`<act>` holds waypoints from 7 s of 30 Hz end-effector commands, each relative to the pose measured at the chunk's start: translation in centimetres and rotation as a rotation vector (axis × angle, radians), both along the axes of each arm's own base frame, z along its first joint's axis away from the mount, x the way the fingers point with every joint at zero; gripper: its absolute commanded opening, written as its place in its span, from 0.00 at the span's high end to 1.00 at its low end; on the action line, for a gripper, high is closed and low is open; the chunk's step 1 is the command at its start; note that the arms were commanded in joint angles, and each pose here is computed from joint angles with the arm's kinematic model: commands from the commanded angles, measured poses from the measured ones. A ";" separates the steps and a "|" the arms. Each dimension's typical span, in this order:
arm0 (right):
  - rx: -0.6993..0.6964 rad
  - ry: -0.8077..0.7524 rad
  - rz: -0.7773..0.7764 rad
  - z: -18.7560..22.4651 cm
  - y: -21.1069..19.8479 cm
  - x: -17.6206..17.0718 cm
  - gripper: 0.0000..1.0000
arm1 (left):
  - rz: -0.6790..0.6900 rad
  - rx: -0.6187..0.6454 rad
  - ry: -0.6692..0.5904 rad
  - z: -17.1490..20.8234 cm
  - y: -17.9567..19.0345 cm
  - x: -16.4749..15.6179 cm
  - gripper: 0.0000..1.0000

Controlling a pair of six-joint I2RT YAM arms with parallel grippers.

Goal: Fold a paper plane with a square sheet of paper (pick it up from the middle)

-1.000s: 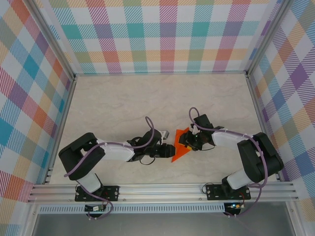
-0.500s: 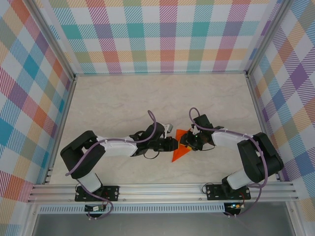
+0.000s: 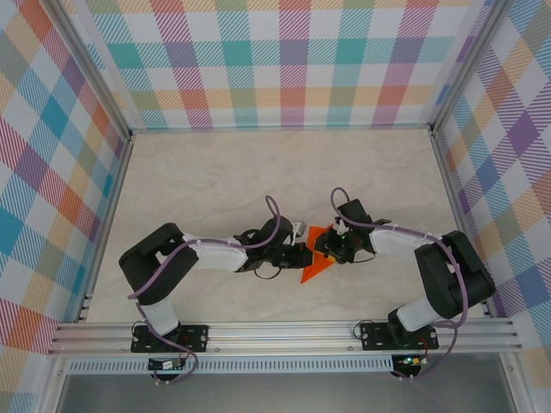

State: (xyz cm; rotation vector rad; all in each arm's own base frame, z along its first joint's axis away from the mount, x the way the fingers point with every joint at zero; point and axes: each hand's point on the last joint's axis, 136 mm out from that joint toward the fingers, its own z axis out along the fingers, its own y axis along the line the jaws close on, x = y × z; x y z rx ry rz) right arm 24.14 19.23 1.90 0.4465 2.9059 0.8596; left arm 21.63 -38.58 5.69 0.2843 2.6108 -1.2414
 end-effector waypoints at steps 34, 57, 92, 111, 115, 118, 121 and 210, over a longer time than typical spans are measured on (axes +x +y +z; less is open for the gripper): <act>-0.327 0.177 -0.047 -4.9 -4.5 -3.3 0.61 | 0.050 0.116 0.055 -2.8 1.3 1.0 0.98; -0.412 0.225 -0.034 -6.0 -5.0 -3.8 0.63 | 0.046 0.135 0.063 -3.5 1.4 0.9 0.98; -0.421 0.233 0.005 -5.8 -3.7 -3.2 0.61 | 0.066 0.255 0.103 -5.7 3.7 0.0 0.99; -0.314 0.141 0.017 -0.6 -1.8 -1.6 0.61 | 0.000 0.321 0.136 -7.7 4.5 -1.3 1.00; -0.284 0.088 0.009 1.3 -1.6 -1.2 0.61 | -0.023 0.336 0.133 -7.9 4.6 -1.4 1.00; -0.231 0.007 0.016 3.4 -1.1 -0.6 0.60 | -0.042 0.350 0.128 -8.0 4.7 -1.5 1.00; -0.150 -0.073 0.046 5.6 0.0 -0.1 0.60 | -0.059 0.361 0.126 -8.1 4.9 -1.7 1.00; -0.166 0.040 0.010 -2.8 -0.8 -0.4 0.93 | -0.044 0.088 0.199 -3.7 1.3 -1.1 0.94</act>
